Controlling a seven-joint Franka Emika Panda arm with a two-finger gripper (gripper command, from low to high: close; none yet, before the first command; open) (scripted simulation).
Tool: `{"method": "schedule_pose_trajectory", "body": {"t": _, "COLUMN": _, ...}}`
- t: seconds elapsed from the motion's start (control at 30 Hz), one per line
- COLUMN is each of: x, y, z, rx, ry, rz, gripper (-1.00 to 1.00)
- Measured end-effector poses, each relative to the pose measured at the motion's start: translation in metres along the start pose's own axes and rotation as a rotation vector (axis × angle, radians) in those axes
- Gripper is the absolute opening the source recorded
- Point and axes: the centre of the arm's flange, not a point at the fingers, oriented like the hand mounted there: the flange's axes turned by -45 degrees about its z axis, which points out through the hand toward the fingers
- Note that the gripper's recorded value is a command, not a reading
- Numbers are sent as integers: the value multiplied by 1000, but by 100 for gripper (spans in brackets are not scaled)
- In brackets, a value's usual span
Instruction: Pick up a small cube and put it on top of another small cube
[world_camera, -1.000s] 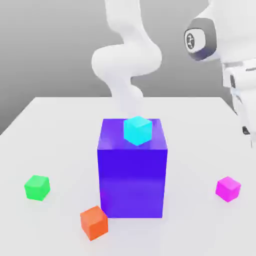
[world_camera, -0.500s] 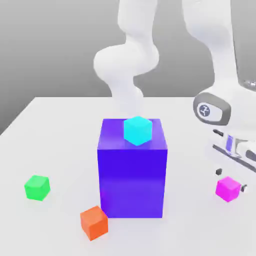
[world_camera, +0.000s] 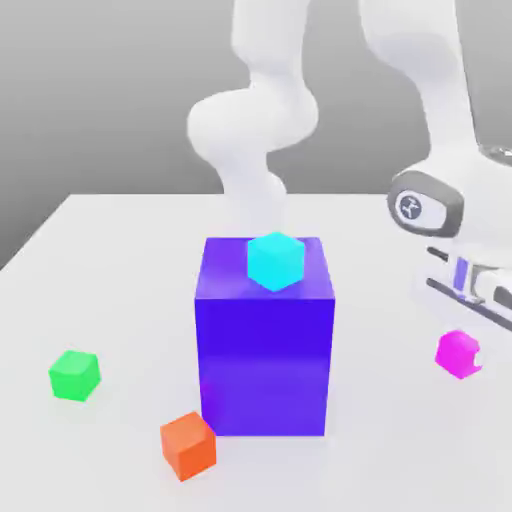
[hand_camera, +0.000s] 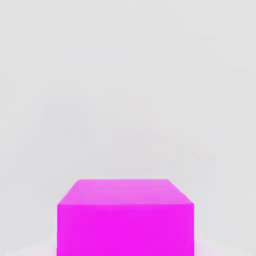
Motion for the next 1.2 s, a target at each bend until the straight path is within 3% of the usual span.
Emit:
{"method": "schedule_pose_trajectory", "body": {"t": 0.33, "x": -178, "y": 66, "z": -88, "rx": -195, "ry": -50, "rz": -54, "gripper": -100}}
{"method": "schedule_pose_trajectory", "body": {"t": 0.57, "x": -357, "y": -29, "z": -95, "rx": -121, "ry": -125, "rz": -14, "gripper": -100}}
{"method": "schedule_pose_trajectory", "body": {"t": 0.77, "x": -452, "y": -152, "z": -92, "rx": -40, "ry": -128, "rz": -5, "gripper": -100}}
{"method": "schedule_pose_trajectory", "body": {"t": 1.0, "x": -486, "y": -307, "z": -74, "rx": 34, "ry": -56, "rz": -2, "gripper": -100}}
{"method": "schedule_pose_trajectory", "body": {"t": 1.2, "x": -479, "y": -325, "z": -46, "rx": 41, "ry": -18, "rz": -8, "gripper": -100}}
